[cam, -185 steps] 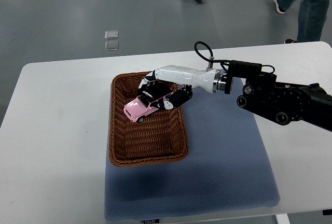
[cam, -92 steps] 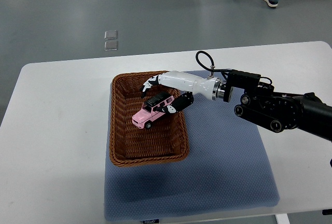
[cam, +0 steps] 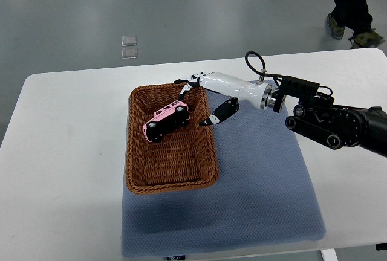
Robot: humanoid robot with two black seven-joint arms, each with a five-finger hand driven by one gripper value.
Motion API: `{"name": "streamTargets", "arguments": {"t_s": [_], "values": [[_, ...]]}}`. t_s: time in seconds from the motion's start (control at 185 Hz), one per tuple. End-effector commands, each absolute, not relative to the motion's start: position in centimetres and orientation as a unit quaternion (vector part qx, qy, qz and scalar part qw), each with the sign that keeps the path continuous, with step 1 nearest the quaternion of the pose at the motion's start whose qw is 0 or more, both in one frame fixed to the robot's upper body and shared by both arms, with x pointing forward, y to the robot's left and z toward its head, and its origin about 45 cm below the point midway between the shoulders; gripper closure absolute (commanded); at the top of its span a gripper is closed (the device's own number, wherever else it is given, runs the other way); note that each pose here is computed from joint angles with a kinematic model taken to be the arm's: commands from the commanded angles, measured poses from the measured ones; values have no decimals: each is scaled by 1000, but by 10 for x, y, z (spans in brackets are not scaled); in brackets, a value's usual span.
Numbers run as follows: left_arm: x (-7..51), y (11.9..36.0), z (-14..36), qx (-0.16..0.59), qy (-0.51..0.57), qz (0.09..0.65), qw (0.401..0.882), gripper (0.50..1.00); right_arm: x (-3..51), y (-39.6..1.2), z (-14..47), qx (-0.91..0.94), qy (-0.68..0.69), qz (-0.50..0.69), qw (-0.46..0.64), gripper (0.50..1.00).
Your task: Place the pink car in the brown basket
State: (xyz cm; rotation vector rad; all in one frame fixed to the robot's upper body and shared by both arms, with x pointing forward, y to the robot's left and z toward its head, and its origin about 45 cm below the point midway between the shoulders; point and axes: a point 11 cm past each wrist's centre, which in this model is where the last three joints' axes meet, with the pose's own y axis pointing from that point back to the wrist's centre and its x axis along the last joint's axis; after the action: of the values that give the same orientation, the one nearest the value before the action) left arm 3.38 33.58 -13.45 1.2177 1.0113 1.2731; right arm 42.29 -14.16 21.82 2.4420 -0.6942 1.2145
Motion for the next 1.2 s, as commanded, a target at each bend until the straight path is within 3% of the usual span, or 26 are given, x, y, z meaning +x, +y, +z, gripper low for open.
{"name": "streamTargets", "arguments": {"t_s": [0.0,0.39,0.558,0.801,1.196], "values": [[34,335,-135,509,424,533,527,500,434,-154,233,857,-294,400,138,587],[34,334,-135,508,424,530,530,500,445,-287,220,822,-538,169,72,587],[34,334,-135,508,424,531,529,500,439,-327,209,791,-600,109,54,587],[34,334,-135,508,424,531,530,500,434,-365,203,748,-664,11,11,587],[35,333,-135,506,424,531,531,500,431,-364,193,733,-680,-26,-9,587]]}}
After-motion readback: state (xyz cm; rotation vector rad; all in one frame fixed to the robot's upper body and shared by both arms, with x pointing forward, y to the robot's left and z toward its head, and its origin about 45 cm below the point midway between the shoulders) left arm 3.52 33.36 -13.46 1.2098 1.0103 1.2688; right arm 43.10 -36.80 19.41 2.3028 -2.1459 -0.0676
